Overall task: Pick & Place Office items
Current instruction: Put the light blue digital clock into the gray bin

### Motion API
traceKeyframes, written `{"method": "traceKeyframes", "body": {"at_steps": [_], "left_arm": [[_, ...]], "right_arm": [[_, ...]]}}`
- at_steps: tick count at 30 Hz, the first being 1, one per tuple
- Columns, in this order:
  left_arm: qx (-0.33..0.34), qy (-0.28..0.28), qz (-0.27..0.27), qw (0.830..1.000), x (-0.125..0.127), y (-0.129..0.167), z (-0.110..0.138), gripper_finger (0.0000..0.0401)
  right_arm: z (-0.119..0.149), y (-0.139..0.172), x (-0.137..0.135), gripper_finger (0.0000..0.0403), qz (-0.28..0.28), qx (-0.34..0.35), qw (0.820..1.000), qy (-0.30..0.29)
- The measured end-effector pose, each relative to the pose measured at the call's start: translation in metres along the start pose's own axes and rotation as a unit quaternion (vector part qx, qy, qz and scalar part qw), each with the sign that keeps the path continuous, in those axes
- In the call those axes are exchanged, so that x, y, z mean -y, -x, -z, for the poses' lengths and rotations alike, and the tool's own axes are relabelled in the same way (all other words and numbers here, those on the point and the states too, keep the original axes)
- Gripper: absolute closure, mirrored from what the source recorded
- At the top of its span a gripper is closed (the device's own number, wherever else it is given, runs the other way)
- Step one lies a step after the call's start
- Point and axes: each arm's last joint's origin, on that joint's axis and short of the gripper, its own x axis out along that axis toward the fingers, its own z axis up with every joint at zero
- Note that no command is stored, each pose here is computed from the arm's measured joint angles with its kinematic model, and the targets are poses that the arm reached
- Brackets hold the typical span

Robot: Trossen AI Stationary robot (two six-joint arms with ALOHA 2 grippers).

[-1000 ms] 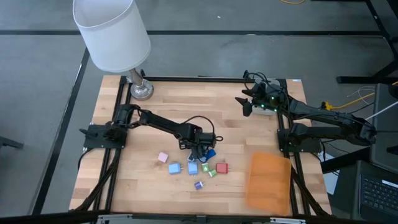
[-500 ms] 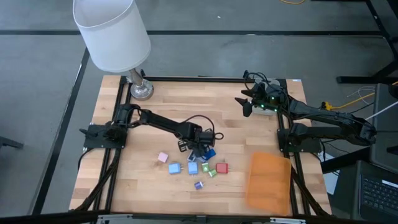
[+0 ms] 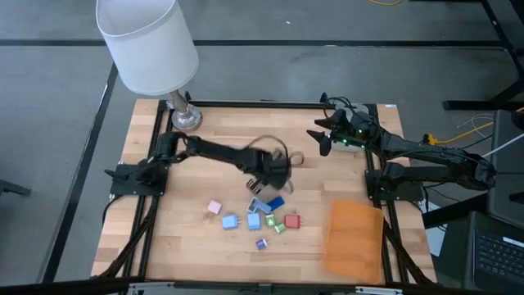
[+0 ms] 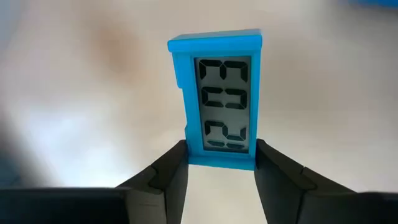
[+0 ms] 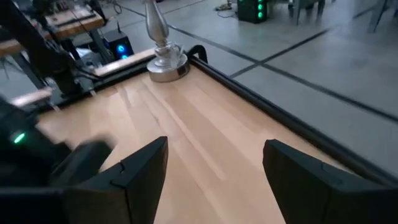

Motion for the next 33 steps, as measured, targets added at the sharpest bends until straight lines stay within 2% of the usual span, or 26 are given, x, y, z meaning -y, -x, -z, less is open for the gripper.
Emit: {"method": "traceKeyframes", "body": {"at_steps": [3, 8, 10, 13, 15, 17, 23, 28, 33], "left_arm": [[-0.055, 0.037, -0.063, 0.996, -0.021, 0.003, 0.015, 0.0251], [-0.097, 0.095, -0.164, 0.977, -0.055, 0.015, 0.036, 0.0251], [-0.12, 0.1, -0.182, 0.971, -0.062, 0.017, 0.044, 0.0251], [-0.123, 0.118, -0.214, 0.962, -0.073, 0.024, 0.051, 0.0251], [-0.099, 0.135, -0.246, 0.955, -0.083, 0.035, 0.051, 0.0251], [-0.075, 0.146, -0.257, 0.952, -0.089, 0.046, 0.052, 0.0251], [0.058, 0.173, -0.289, 0.94, -0.102, 0.08, 0.042, 0.0251], [0.011, 0.138, -0.332, 0.933, -0.1, 0.088, 0.038, 0.0251], [-0.028, 0.138, -0.325, 0.935, -0.1, 0.083, 0.047, 0.0251]], "right_arm": [[0.001, 0.0, -0.003, 0.0144, 0.007, 0.0, 1.0, -0.022], [0.002, 0.0, -0.006, 0.0144, 0.024, 0.005, 0.999, -0.037], [0.001, 0.0, -0.007, 0.0144, 0.027, 0.009, 0.999, -0.045], [0.001, 0.0, -0.009, 0.0144, 0.025, 0.011, 0.998, -0.053], [0.001, -0.001, -0.009, 0.0144, 0.025, 0.015, 0.998, -0.056], [0.0, -0.003, -0.009, 0.0144, 0.025, 0.019, 0.998, -0.056], [0.001, -0.02, -0.011, 0.0144, 0.009, 0.042, 0.998, -0.043], [-0.002, -0.031, -0.014, 0.0144, -0.029, 0.073, 0.996, -0.044], [-0.005, -0.031, -0.017, 0.0144, -0.054, 0.075, 0.995, -0.042]]}}
